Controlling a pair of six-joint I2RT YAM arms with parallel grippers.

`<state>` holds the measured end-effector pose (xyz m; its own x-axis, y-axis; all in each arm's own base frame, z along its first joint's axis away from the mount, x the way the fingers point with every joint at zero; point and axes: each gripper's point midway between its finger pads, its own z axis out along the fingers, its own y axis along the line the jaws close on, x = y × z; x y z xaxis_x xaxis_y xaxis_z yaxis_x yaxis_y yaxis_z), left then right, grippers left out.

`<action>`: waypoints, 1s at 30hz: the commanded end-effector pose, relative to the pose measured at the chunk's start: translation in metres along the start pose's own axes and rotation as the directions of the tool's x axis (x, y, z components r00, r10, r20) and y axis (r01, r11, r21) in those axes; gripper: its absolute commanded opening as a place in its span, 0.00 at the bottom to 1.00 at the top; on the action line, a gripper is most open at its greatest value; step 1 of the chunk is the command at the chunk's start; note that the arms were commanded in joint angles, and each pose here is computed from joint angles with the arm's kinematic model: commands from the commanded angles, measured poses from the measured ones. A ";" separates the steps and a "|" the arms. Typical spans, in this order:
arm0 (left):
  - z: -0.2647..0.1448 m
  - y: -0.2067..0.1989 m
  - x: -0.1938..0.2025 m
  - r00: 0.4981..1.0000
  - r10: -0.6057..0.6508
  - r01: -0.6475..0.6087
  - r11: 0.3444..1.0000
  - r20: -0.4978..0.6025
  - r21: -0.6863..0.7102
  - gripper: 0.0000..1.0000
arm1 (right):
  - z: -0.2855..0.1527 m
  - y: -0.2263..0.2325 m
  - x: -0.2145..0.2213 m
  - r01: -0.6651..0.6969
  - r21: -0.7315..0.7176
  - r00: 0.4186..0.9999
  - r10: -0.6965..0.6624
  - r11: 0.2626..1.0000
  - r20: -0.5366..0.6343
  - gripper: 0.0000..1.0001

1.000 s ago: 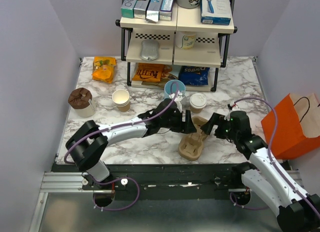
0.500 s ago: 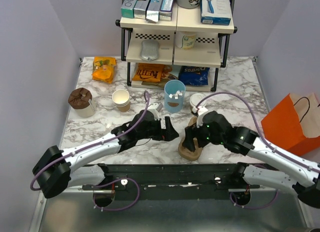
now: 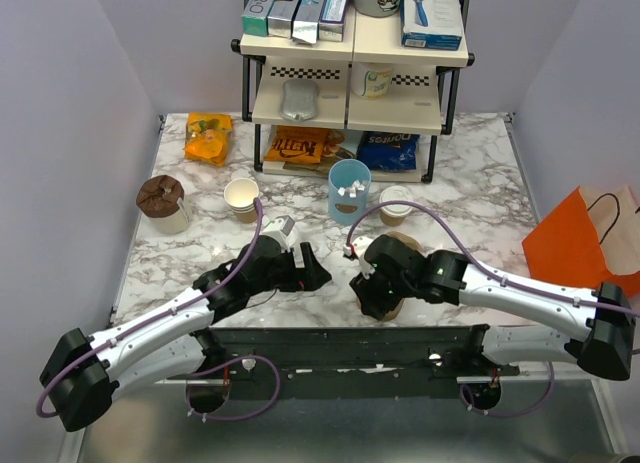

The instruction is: Pack the takeout coffee

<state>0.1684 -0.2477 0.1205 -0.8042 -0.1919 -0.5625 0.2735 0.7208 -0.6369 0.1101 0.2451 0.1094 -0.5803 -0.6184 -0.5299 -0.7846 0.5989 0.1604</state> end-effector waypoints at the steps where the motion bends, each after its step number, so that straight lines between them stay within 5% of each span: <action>1: -0.001 0.002 -0.001 1.000 -0.001 0.001 1.000 0.003 -0.008 0.99 | -0.004 -0.009 -0.006 0.020 0.068 1.000 -0.021 0.997 0.006 0.54; 8: 0.002 0.000 -0.001 1.000 0.009 -0.009 1.000 -0.010 -0.006 0.99 | 0.005 -0.008 0.000 0.040 0.052 0.999 -0.039 0.998 -0.029 0.52; 15: 0.004 0.000 0.001 1.000 0.007 -0.007 1.000 -0.018 0.001 0.99 | 0.004 -0.003 -0.006 0.039 0.030 0.999 -0.038 0.999 -0.011 0.36; 24: 0.004 0.000 0.002 1.000 0.015 -0.015 1.000 -0.021 0.002 0.99 | 0.008 0.002 -0.004 0.047 -0.001 0.998 -0.047 0.999 -0.034 0.36; 30: 0.004 -0.001 0.002 1.000 0.020 -0.020 1.000 -0.022 0.008 0.99 | 0.005 0.005 -0.010 0.028 -0.005 0.999 -0.028 1.000 -0.016 0.19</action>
<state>0.1670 -0.2478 0.1115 -0.8181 -0.1698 -0.5495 0.2668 0.7343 -0.6242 0.1144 0.2453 0.0986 -0.5698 -0.6564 -0.4945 -0.7934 0.5961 0.1230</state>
